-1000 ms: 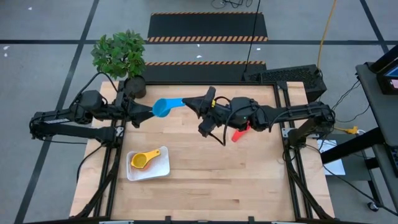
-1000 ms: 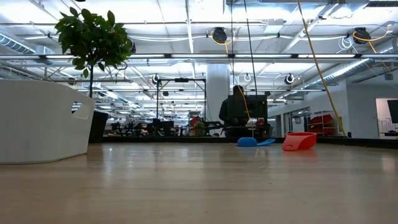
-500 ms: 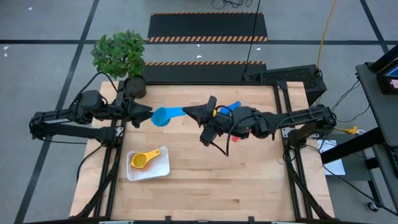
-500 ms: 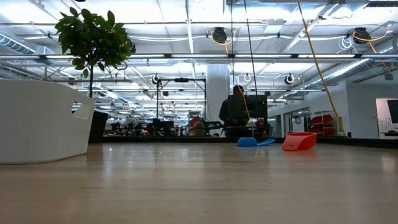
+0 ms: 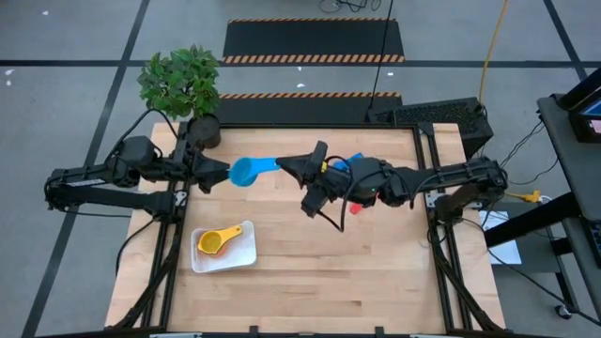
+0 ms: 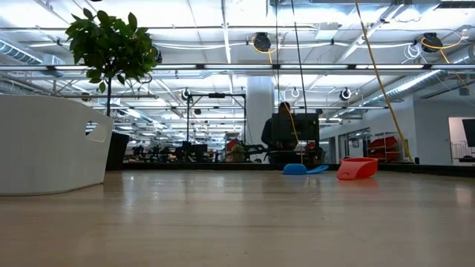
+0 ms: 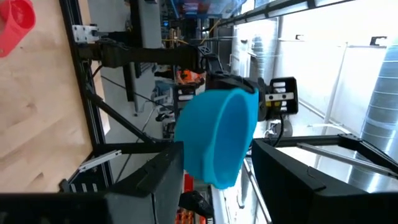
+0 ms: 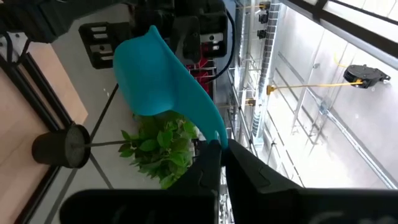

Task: Nest measuring cups in basket
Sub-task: Stack the light blue measuring cup on top of the yellow measuring cup in the white bin

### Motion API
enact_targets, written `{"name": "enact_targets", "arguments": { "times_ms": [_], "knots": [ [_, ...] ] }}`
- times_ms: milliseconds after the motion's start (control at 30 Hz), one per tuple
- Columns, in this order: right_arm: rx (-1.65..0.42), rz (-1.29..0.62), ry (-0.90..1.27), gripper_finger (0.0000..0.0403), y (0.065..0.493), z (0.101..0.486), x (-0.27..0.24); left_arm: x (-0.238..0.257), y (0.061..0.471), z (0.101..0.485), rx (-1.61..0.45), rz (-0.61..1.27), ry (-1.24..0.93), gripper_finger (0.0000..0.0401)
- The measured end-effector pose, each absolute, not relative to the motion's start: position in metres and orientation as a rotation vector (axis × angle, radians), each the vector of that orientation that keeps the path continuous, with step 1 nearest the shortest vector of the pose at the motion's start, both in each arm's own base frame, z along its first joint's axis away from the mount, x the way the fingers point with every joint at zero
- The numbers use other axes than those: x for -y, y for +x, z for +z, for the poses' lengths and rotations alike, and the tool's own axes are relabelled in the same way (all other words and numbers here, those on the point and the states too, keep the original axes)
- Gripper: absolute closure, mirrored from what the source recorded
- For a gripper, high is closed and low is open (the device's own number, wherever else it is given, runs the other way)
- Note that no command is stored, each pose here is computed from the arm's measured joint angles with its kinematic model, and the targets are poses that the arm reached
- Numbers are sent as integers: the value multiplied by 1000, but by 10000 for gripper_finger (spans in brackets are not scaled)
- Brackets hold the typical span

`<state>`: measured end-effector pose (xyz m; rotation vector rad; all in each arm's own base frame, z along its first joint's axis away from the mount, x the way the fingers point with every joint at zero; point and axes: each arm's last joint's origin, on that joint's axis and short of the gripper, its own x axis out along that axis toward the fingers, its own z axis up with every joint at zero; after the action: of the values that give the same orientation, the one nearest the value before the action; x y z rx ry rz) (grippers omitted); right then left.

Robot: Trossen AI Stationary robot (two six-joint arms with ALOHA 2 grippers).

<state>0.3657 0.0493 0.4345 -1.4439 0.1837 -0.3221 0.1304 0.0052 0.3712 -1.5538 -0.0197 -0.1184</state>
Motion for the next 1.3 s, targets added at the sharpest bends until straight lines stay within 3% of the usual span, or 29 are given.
{"name": "enact_targets", "arguments": {
  "times_ms": [167,633,1300],
  "knots": [
    [-182,-319,-1444,403,366,434,-50,-5,130,371,21,-120,-1517,217],
    [-206,-342,-1456,403,365,434,-48,-4,131,371,-1,-140,-1515,307],
    [-209,-342,-1459,403,366,434,-48,-4,131,372,11,-145,-1493,309]
  ]
}}
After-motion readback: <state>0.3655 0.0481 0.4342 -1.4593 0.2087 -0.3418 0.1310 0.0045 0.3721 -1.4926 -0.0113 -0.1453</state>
